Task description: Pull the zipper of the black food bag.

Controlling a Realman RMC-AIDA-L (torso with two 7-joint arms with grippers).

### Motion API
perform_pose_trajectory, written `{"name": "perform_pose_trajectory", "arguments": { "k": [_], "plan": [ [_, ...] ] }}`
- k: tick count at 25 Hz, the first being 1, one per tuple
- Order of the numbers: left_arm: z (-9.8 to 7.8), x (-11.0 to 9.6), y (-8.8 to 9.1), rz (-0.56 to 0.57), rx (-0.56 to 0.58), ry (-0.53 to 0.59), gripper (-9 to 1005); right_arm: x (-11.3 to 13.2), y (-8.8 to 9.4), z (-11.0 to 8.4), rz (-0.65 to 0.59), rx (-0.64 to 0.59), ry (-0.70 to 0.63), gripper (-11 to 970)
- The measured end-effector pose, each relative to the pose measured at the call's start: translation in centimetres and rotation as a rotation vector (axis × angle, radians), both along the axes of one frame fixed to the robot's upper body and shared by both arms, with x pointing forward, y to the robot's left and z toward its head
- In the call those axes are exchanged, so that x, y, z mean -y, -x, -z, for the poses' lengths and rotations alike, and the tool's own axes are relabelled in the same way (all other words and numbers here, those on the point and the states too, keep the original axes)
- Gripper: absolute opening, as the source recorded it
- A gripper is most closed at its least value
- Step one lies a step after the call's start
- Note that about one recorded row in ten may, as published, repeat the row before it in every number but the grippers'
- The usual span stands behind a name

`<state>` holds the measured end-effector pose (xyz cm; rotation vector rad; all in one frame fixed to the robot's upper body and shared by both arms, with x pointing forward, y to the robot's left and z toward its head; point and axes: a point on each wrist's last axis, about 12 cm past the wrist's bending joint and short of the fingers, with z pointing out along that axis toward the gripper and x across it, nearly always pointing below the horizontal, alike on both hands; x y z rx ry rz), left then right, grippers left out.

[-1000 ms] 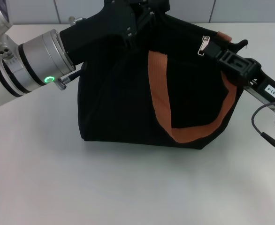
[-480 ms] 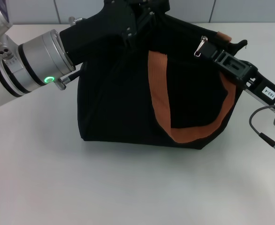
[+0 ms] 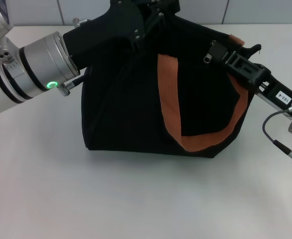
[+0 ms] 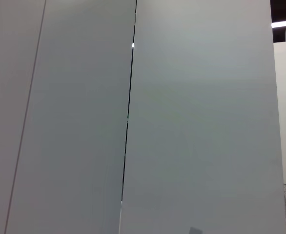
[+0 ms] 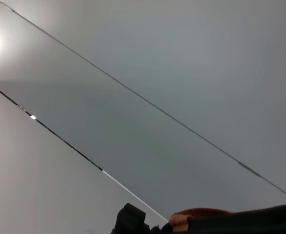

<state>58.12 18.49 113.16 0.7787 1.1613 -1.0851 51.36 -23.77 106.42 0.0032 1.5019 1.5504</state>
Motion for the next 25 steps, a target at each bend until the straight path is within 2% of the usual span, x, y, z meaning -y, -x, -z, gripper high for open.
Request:
{"name": "perform_pose_trajectory", "arguments": {
  "k": [6,19,25],
  "plan": [
    [-0.02,0.0,0.02,0.002,0.001,0.001,70,-0.67,-0.44,-0.22,-0.046,-0.01,0.011,317],
    [-0.07,0.01,0.09,0.008,0.004,0.005,73,-0.76,-0.6,-0.17,-0.046,-0.035,0.0,304],
    [-0.05,0.02,0.12,0.009,0.003,0.006,75,-0.78,-0.61,-0.19,-0.051,-0.037,0.0,215]
  ]
}}
